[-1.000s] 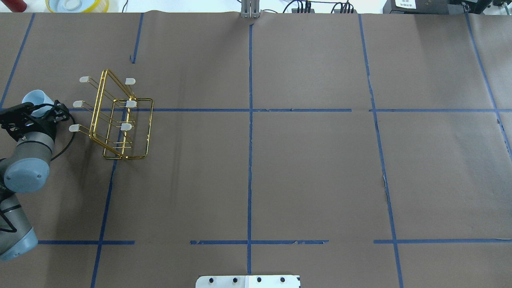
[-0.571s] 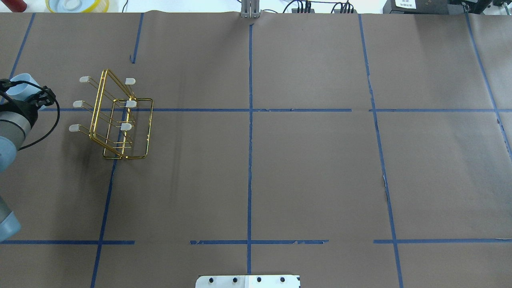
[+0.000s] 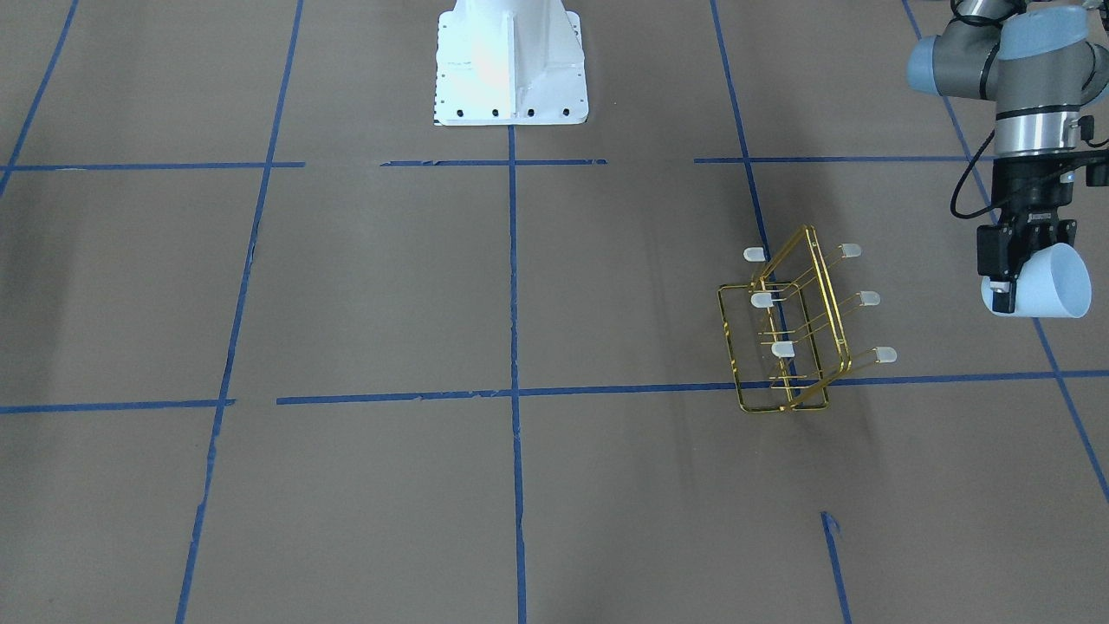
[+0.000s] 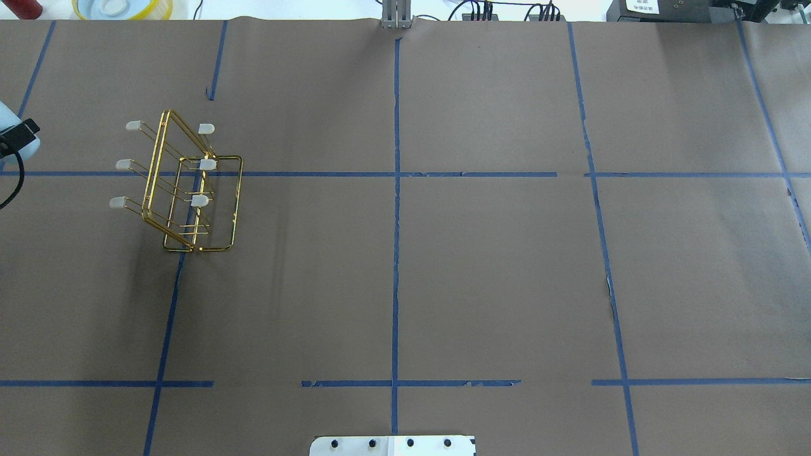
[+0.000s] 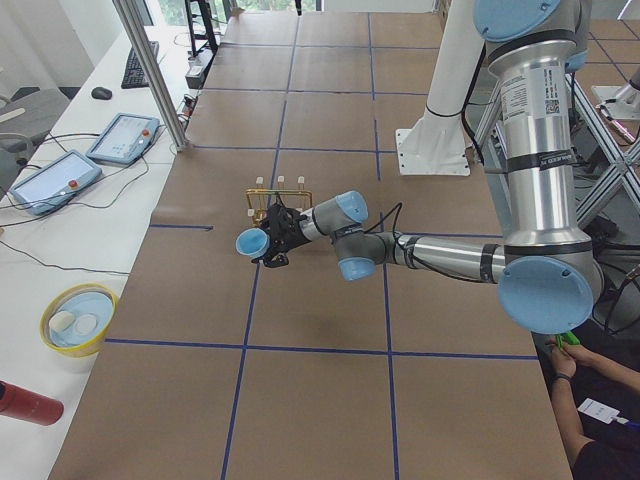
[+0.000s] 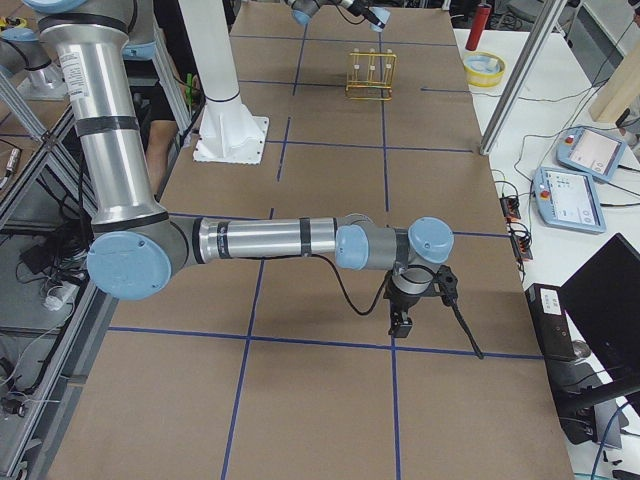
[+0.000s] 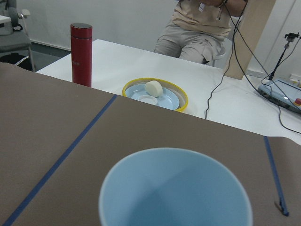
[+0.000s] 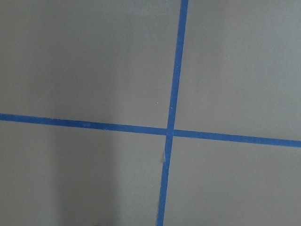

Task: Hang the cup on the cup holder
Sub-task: 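Lift the cup with the left gripper and tilt it sideways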

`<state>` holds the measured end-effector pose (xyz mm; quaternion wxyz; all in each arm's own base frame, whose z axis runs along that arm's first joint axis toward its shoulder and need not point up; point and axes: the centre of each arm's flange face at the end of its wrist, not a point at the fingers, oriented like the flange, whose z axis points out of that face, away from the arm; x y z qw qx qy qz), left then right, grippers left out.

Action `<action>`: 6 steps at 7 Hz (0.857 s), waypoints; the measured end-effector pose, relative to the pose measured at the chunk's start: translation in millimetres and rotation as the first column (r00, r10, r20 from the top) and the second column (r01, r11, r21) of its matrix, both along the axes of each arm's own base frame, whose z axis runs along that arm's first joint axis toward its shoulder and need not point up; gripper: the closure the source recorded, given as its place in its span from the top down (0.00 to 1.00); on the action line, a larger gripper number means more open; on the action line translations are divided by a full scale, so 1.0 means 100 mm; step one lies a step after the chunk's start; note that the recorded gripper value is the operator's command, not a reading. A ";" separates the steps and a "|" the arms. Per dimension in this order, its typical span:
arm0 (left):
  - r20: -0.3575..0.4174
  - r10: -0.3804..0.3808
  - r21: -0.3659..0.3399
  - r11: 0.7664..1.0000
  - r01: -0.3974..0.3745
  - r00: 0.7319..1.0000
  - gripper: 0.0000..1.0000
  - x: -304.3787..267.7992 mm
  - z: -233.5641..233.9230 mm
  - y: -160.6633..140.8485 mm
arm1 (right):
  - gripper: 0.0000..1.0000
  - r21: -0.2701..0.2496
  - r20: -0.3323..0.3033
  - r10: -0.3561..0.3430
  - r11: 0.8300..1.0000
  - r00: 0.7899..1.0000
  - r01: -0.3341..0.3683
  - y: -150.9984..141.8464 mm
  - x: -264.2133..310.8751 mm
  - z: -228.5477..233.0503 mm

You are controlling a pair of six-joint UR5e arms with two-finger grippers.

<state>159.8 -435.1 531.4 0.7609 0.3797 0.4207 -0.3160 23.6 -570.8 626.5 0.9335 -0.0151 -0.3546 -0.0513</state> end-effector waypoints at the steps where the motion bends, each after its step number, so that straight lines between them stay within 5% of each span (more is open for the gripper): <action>1: -0.115 -0.007 0.032 0.999 0.011 0.993 0.00 -0.14 -0.08 0.11 | 1.00 0.001 0.000 0.000 1.000 1.000 0.000 0.00 0.00 0.00; 3: -0.387 -0.042 0.043 0.997 0.063 0.921 0.00 -0.30 -0.26 0.27 | 1.00 0.000 0.000 0.000 1.000 1.000 0.000 0.00 0.00 0.00; 5: -0.601 -0.091 -0.028 0.995 0.093 0.794 0.00 -0.35 -0.42 0.32 | 1.00 0.000 0.000 0.000 1.000 1.000 0.000 0.00 0.00 0.00; 6: -0.699 -0.121 -0.076 0.993 0.095 0.704 0.00 -0.36 -0.55 0.33 | 1.00 0.000 0.000 0.000 1.000 1.000 0.000 0.00 0.00 0.00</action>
